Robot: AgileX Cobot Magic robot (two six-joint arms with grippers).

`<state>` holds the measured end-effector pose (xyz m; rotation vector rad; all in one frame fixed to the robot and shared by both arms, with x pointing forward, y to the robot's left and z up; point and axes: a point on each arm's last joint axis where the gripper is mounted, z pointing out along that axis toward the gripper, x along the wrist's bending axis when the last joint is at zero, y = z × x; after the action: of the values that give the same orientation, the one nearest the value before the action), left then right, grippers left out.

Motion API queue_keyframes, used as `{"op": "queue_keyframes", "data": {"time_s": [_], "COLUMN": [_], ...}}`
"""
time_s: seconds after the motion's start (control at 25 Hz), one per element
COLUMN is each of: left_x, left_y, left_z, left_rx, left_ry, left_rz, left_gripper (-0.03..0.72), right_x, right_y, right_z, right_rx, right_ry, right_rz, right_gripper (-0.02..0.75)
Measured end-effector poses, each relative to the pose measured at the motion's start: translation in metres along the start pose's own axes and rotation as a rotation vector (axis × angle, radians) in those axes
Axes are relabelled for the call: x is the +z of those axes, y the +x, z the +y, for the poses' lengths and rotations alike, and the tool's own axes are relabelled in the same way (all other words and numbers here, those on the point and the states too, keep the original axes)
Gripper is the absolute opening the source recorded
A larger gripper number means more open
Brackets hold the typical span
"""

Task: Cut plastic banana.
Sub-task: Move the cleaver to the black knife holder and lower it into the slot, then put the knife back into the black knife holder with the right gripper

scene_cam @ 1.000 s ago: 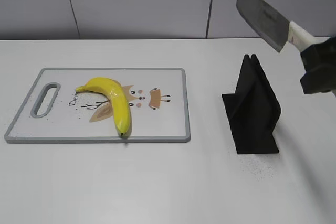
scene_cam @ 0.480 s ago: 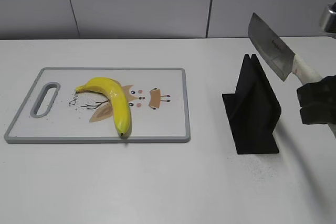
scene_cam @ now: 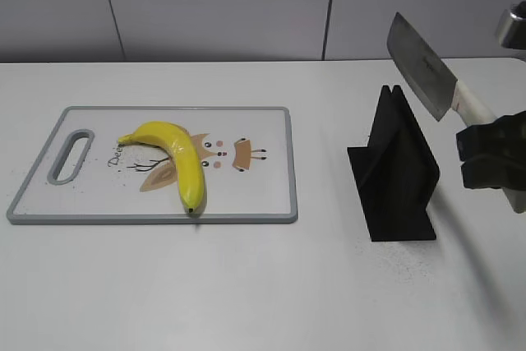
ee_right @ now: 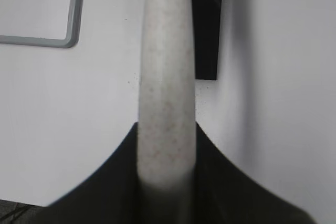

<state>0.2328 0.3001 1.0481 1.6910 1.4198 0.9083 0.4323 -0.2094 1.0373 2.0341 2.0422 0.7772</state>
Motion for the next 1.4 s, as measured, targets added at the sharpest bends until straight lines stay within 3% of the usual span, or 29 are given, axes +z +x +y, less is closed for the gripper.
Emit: {"op": "queue_keyframes", "data": {"time_s": [0.6, 1.4], "left_x": [0.000, 0.000], "left_y": [0.000, 0.000], "left_z": [0.000, 0.000], "left_rx": [0.000, 0.000], "left_ry": [0.000, 0.000], "left_rz": [-0.001, -0.001], "left_gripper": [0.584, 0.542], "right_x": [0.035, 0.037], "right_y": [-0.002, -0.001], "right_z": [-0.002, -0.005], "right_rx": [0.013, 0.054], "right_ry": [0.119, 0.167], "right_rz": [-0.051, -0.038], "right_gripper": [0.164, 0.164]}}
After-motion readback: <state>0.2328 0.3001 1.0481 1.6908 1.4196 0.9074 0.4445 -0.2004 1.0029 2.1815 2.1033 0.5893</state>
